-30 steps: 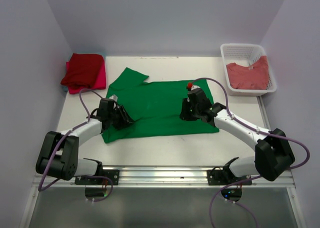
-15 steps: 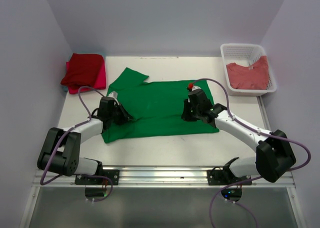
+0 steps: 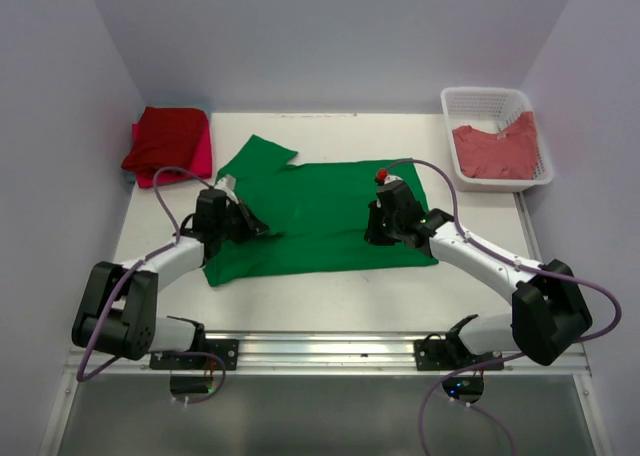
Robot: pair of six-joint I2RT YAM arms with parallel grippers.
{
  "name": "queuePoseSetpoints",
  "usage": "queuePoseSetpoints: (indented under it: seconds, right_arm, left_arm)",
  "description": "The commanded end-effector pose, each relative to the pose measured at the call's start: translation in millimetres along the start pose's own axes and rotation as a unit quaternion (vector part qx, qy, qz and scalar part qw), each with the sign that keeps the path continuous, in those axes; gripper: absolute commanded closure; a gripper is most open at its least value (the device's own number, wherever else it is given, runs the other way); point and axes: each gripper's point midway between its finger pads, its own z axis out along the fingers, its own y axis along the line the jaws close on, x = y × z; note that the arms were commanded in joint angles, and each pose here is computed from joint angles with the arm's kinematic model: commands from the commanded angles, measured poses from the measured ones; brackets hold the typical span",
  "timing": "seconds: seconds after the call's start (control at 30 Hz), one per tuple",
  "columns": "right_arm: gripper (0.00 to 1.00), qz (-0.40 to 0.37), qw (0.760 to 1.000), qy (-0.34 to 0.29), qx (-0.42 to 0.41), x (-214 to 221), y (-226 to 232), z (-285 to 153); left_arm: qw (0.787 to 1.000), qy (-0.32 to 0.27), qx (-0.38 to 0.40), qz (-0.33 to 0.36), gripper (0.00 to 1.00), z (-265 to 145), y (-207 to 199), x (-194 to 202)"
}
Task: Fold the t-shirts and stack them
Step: Fold the flattened tshirt in 1/3 of the way
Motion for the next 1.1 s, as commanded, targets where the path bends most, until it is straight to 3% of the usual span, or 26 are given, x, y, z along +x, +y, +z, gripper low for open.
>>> queuePoseSetpoints:
  seconds: [0.0, 0.37, 0.9, 1.07]
  right_arm:
    - [0.91, 0.005, 1.0, -0.01, -0.003, -5.1, 2.7, 0.4]
    - [0.91, 0.009, 1.0, 0.0, -0.007, 3.5, 1.5, 2.8]
    - [0.91, 0.01, 1.0, 0.013, -0.009, 9.0, 2.5, 14.4]
    - [0.91, 0.008, 1.0, 0.015, -0.008, 10.2, 1.7, 15.9]
  left_arm:
    - [0.999, -0.017, 0.02, 0.034, 1.0, 8.4, -15.5, -19.6]
    - [0.998, 0.036, 0.036, 0.031, 1.0, 50.1, -11.3, -11.2]
    - [0.997, 0.005, 0.041, 0.069, 1.0, 58.9, -26.0, -40.5]
    - [0.995, 0.009, 0.056, 0.085, 0.95, 70.6, -28.1, -43.6]
